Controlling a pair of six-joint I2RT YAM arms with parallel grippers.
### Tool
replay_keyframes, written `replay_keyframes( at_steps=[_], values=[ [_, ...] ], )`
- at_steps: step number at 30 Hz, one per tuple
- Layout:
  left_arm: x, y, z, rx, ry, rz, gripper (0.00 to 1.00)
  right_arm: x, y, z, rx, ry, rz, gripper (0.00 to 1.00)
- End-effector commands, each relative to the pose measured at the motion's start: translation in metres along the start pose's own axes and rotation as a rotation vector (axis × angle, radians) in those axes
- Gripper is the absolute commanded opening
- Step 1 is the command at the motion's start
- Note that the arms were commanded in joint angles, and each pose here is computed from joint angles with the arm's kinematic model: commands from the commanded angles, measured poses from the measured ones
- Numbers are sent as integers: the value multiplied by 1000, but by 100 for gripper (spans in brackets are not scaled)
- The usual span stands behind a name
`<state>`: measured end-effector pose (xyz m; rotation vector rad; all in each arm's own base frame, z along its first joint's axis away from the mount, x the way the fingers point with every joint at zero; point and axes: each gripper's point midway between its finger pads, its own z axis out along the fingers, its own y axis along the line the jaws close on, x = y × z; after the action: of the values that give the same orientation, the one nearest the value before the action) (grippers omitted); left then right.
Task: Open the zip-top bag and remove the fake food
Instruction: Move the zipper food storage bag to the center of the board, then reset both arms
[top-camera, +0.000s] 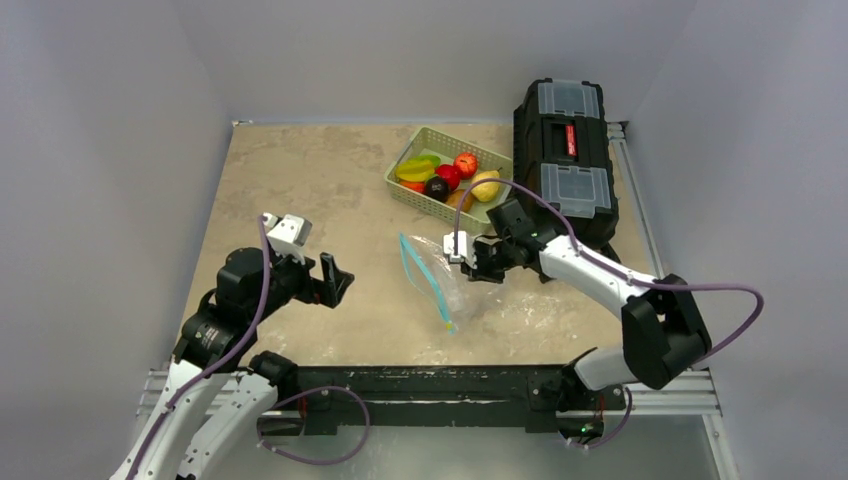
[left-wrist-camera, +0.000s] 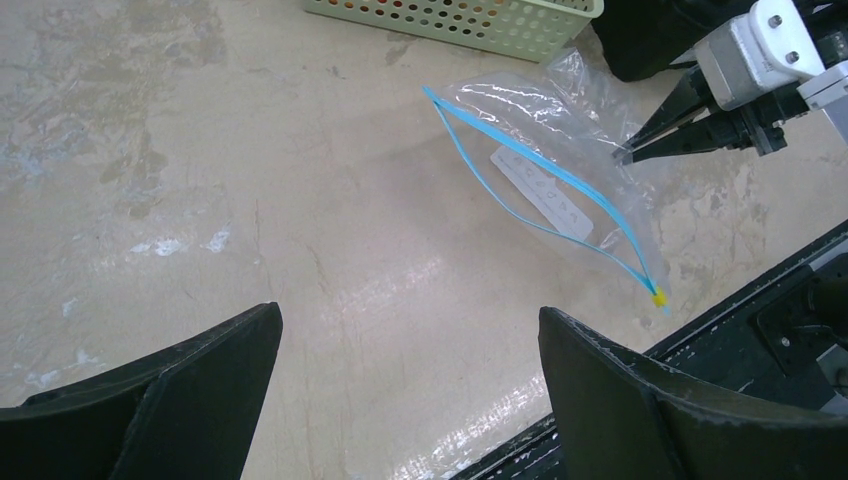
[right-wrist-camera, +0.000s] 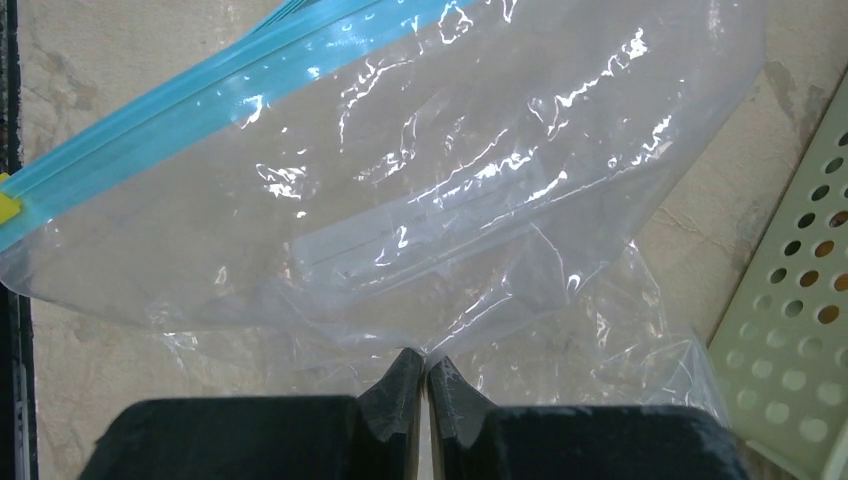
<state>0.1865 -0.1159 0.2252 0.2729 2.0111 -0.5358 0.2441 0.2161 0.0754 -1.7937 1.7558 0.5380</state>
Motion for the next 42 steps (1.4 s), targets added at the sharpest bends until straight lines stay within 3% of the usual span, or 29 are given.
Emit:
replay_keyframes(
  at_steps=[1, 4, 8, 15, 24, 27, 32, 37, 42],
  values=[
    [0, 4, -1, -17, -8, 13, 100, -2, 1, -25, 36, 54, -11, 4],
    [0, 4, -1, -14, -7, 13, 100, 24, 7, -31, 71, 145, 24, 4],
    [0, 2, 0, -6, -6, 13, 100, 41, 8, -37, 119, 166, 81, 6],
    [-2, -2, -1, 15, -13, 1, 100, 39, 0, -60, 182, 129, 122, 52],
    [-19, -17, -24, 64, -92, -31, 100, -9, -12, -133, 423, -35, 84, 98],
    [-28, -19, -34, 64, -104, -22, 100, -35, -23, -165, 516, -118, 127, 99],
    [-45, -26, -47, 83, -142, -11, 100, -60, -62, -217, 759, -249, 363, 99],
    [-56, -28, -57, 77, -168, -1, 100, -94, -61, -233, 724, -371, 381, 99],
    [-59, -28, -61, 71, -170, 4, 100, -106, -61, -240, 714, -395, 336, 99]
  ],
)
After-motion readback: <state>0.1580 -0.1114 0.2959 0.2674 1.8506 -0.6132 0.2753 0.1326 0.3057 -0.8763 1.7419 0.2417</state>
